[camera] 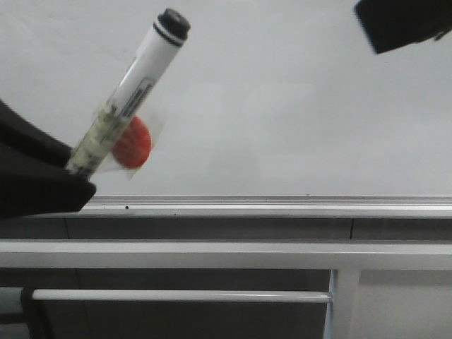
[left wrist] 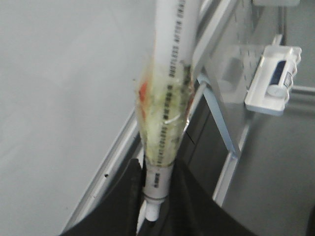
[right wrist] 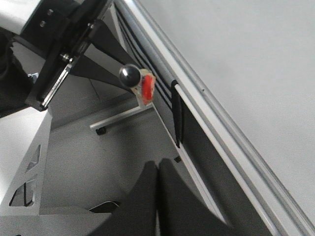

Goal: Write number 1 on whiteboard

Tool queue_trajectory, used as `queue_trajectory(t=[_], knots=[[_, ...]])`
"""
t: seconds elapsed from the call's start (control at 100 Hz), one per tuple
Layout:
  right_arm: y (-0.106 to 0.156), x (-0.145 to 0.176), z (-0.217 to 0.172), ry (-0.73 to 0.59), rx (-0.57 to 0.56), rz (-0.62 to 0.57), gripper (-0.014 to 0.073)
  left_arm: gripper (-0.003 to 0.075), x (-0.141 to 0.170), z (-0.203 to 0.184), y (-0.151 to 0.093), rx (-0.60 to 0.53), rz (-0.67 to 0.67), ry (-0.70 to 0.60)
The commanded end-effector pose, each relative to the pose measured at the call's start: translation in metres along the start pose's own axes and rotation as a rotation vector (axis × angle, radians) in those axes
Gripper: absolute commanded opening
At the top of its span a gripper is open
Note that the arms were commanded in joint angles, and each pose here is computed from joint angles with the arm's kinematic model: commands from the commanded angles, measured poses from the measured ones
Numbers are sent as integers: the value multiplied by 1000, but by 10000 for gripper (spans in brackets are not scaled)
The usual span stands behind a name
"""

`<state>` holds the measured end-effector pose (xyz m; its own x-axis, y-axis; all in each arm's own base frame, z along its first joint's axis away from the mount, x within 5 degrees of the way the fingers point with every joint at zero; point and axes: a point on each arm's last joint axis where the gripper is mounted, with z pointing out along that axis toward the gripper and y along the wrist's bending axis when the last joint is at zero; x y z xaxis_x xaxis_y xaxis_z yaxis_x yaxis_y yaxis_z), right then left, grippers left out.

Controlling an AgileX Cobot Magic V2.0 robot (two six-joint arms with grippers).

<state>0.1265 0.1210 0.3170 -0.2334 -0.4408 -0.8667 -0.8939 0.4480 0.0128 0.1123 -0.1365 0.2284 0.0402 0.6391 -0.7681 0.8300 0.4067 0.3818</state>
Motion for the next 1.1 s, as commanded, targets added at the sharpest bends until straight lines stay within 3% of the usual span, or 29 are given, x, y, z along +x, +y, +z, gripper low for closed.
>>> queue_trajectory(t=[0.0, 0.14, 0.26, 0.31, 0.43, 0.5, 0.74, 1.09], knots=[[3, -16, 9, -58, 13, -58, -63, -20, -11, -8, 0, -2, -4, -20], [16, -13, 28, 6, -54, -158, -63, -20, -4, -10, -1, -3, 8, 55], [19, -13, 32, 12, -65, -171, -21, -20, -5, -11, 1, -14, 6, 82], [19, -13, 32, 10, -63, -171, 56, -20, -7, -11, 2, -16, 14, 73], [16, -15, 33, -10, -30, -170, 358, -20, -10, -10, 1, -14, 32, 41], [13, -17, 33, -29, -2, -170, 446, -20, -11, -10, 1, -12, 40, 26], [10, -21, 41, -30, 4, -159, 377, -20, -23, -11, 7, -33, 73, -1], [9, -39, 70, -4, -34, -170, 374, -20, -28, -5, 9, -31, 91, 5]])
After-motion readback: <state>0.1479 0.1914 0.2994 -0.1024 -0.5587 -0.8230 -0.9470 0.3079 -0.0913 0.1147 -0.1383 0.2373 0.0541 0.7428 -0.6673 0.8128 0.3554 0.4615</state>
